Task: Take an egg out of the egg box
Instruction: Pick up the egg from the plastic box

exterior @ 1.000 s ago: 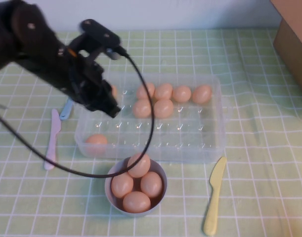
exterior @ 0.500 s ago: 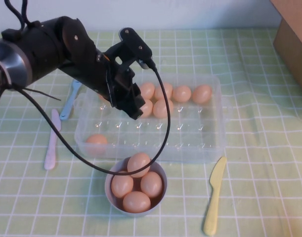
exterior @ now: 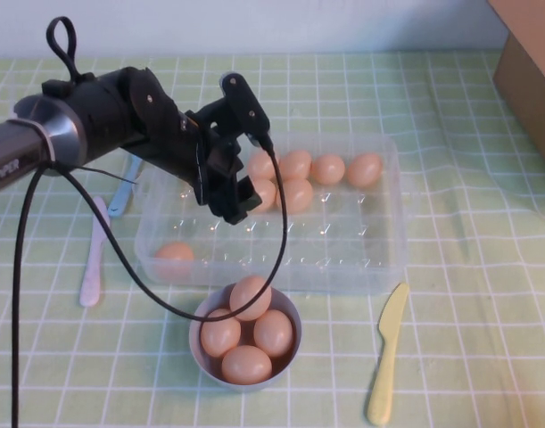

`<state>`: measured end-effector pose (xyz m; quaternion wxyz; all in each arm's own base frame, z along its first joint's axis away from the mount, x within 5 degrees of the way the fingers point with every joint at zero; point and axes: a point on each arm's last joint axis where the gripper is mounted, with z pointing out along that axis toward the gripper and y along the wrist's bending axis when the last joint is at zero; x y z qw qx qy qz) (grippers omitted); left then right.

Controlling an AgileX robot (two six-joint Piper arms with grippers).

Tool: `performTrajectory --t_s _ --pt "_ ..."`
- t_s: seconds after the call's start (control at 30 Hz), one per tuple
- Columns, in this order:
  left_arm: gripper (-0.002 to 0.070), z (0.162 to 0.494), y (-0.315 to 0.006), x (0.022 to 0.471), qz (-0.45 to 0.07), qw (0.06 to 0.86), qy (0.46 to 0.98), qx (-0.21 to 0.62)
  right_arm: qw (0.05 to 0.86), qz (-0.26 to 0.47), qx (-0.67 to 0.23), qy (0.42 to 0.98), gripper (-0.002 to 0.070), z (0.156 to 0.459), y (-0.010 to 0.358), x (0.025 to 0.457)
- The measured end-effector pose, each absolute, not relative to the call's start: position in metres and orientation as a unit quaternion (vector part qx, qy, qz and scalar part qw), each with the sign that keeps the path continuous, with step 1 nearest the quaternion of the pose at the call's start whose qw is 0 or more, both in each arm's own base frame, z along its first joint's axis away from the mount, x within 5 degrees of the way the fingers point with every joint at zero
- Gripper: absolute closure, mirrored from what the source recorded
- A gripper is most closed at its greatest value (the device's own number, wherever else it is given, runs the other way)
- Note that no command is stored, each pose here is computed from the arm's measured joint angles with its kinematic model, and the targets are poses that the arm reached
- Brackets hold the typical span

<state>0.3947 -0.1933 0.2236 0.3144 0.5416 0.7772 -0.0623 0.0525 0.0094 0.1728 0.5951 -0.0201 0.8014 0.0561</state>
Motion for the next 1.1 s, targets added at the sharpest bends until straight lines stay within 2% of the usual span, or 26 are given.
performTrajectory --t_s 0.27,0.63,0.87,1.1 --pt "0.0237 0.208 -0.191 0.401 -0.045 0.31 0.733 0.603 0.595 0.056 -0.02 0.801 0.0694 0.173 0.009 0.053" --pt "0.0193 0.203 -0.187 0.41 -0.066 0.334 0.757 0.558 0.595 0.056 -0.02 0.801 0.0694 0.173 0.009 0.053" --pt "0.0189 0.204 -0.188 0.414 -0.064 0.355 0.762 0.538 0.595 0.056 -0.02 0.801 0.0694 0.173 0.009 0.053" --pt "0.0189 0.191 -0.19 0.418 -0.074 0.35 0.772 0.525 0.595 0.056 -0.02 0.801 0.0694 0.173 0.009 0.053"
